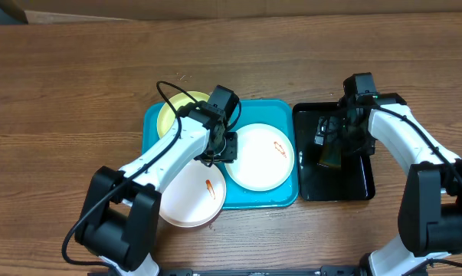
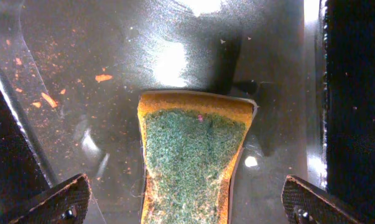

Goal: Clean dirty plates on tray and stack at the side
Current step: 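Close the left gripper on the rim of the right white plate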

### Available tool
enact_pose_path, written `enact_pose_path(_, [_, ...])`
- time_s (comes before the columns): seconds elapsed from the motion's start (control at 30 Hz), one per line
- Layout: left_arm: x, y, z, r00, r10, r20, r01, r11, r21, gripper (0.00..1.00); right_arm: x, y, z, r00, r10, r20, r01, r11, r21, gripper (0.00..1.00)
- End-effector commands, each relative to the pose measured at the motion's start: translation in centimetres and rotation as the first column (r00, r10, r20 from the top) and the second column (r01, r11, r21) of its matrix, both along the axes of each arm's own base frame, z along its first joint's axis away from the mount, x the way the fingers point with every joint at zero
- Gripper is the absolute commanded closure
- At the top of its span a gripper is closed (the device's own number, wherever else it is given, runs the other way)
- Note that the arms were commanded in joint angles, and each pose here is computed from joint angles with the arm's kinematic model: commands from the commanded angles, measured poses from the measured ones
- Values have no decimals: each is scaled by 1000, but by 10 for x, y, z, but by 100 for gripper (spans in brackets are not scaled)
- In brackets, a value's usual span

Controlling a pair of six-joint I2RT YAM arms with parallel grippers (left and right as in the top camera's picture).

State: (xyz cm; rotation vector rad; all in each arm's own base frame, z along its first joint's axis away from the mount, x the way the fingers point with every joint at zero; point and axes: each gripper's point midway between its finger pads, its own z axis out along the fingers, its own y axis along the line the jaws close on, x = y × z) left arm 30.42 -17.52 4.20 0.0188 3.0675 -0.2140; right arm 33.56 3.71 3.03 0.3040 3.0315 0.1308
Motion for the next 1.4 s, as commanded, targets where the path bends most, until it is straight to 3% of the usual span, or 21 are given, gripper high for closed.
enact_pose_path(0.0, [2,-5,-12,1000,18,-15,-17,1000,21,65,8,2,8,1000,1,31,-1,1000,8,0])
enact_pose_path(0.87, [15,-12,-11,999,16,36,-16,1000,-8,62,8,2,8,1000,1,31,-1,1000,8,0])
enact_pose_path(1.37, [21,-15,-4,999,9,53,-8,1000,-15,44,8,2,8,1000,1,31,-1,1000,8,0])
